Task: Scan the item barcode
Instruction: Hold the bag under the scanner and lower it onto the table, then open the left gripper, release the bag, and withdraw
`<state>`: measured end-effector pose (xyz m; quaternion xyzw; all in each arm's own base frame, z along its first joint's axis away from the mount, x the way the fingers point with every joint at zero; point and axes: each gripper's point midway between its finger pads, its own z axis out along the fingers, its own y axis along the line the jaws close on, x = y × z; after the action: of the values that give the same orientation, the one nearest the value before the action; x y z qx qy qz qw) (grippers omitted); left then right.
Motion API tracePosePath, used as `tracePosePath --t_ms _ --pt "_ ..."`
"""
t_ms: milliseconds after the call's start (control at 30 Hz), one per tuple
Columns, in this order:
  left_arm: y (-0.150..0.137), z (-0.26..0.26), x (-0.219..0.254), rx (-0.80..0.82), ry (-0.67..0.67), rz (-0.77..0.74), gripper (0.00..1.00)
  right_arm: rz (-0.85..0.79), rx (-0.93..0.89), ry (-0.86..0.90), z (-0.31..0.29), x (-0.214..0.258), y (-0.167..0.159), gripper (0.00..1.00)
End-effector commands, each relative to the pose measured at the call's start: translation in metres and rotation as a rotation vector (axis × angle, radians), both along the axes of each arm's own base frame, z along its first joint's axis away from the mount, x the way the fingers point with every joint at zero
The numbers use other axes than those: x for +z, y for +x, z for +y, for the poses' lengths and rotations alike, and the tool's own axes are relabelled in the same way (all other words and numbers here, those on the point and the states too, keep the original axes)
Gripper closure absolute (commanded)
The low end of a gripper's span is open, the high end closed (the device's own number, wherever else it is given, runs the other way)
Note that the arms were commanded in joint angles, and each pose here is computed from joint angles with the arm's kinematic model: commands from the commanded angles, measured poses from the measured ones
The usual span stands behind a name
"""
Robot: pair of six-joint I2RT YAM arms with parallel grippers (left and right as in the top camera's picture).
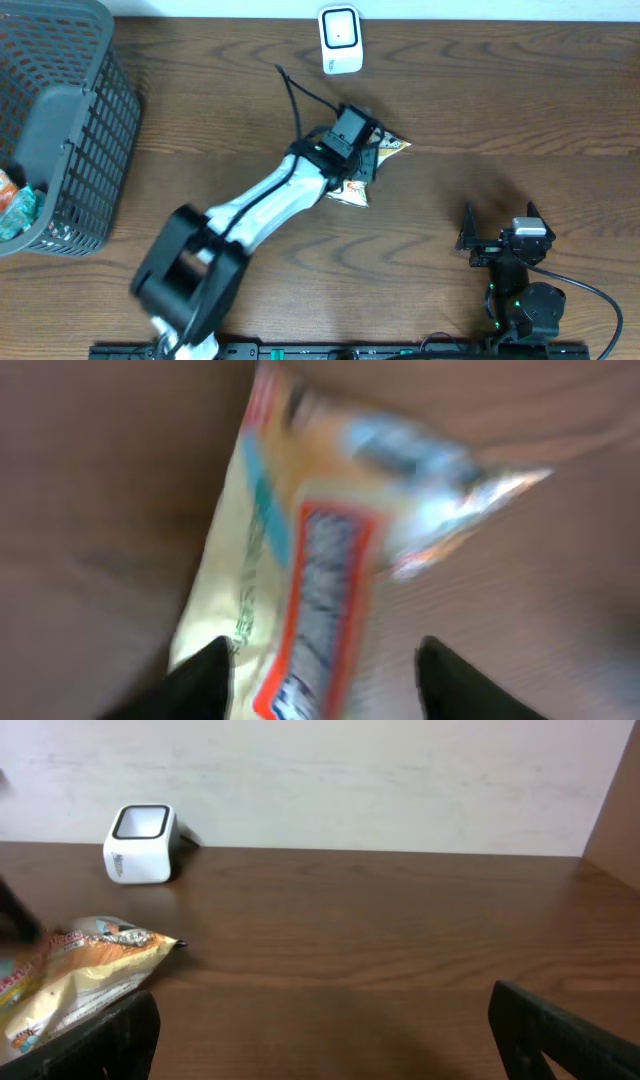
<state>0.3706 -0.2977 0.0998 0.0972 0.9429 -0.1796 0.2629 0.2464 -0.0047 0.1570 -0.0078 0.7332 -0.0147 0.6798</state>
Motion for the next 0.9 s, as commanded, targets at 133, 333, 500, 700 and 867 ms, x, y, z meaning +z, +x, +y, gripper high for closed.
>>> tracePosePath --t_ms 133,333,500,700,867 --pt "0.006 0.012 0.099 0.043 -0.094 -0.212 0.37 0.001 -0.012 -0.008 -0.003 -0.001 0.0 0.01" --pt "0.009 0.008 0.064 0.042 -0.051 -0.151 0.76 0.001 -0.012 -0.008 -0.003 -0.001 0.0 0.01" --pt "0.013 0.004 0.004 0.048 0.015 -0.049 0.87 0.001 -0.012 -0.008 -0.003 -0.001 0.0 0.01" --pt "-0.013 -0.013 -0.085 -0.023 0.063 0.156 0.86 0.001 -0.012 -0.008 -0.003 -0.001 0.0 0.01" --pt "-0.023 -0.005 -0.125 -0.023 0.125 0.231 0.87 0.001 -0.012 -0.008 -0.003 -0.001 0.0 0.01"
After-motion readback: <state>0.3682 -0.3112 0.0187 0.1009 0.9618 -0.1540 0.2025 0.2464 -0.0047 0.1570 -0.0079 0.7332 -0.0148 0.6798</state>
